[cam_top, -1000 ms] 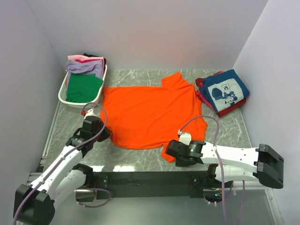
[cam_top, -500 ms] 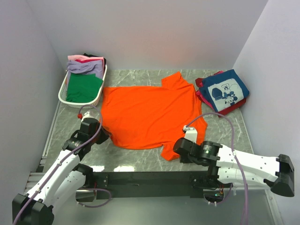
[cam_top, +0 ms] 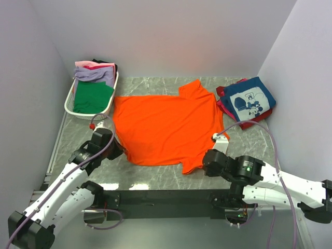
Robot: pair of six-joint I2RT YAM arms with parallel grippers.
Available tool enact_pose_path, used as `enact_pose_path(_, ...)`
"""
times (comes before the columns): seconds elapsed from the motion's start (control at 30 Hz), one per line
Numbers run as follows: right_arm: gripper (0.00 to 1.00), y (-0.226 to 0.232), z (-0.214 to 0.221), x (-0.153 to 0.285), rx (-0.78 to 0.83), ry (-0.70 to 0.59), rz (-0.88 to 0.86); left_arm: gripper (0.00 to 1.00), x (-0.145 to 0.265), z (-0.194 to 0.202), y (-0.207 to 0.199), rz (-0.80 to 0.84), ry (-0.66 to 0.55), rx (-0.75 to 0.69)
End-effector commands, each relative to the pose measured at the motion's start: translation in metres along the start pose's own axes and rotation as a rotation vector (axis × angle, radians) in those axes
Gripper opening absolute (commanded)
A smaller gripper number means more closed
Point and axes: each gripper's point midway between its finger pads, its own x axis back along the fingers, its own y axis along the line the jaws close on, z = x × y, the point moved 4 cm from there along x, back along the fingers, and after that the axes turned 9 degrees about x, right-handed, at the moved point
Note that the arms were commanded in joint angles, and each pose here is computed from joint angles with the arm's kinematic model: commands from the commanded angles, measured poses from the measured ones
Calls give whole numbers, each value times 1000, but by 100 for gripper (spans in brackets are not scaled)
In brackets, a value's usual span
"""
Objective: Fold and stack the t-shirts
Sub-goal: Fold the tshirt
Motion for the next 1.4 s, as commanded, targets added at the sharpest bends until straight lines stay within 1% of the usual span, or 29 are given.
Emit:
enact_pose_path(0.0, 0, -5, -14, 16, -3, -44, 12, 1, 10, -2, -9, -2, -3, 0)
enact_pose_path(0.13, 0, -11, -21, 25, -15, -77, 23, 1, 16, 2, -8, -21, 9, 1)
enact_pose_path(0.23, 0, -15, -27, 30, -34, -119, 15, 1, 20, 1, -7, -30, -11, 15)
enact_pose_path(0.4, 0, -21, -32, 38, -41, -128, 49, 0, 26, 0, -1, -50, -34, 56)
enact_pose_path(0.63, 0, -29, -34, 41, -67, -161, 64, 0, 38, -9, 2, -13, -126, 152)
enact_pose_path(0.73, 0, -28, -39, 39, -68, -186, 84, 1, 29, -8, 4, -1, -134, 170)
enact_pose_path(0.87, 0, -22, -48, 32, -75, -231, 101, 1, 9, -1, 6, 0, -111, 174)
enact_pose_path(0.97, 0, -19, -53, 23, -80, -259, 129, 1, 5, -7, 4, -11, -140, 154)
enact_pose_path(1.0, 0, -19, -53, 20, -78, -258, 149, 1, 5, -12, 5, -27, -173, 141)
enact_pose_path(1.2, 0, -16, -72, 7, -121, -293, 194, 1, 0, -29, 1, -48, -238, 82)
enact_pose_path(1.37, 0, -23, -85, -9, -165, -318, 212, 0, -19, -35, 7, -57, -205, 66)
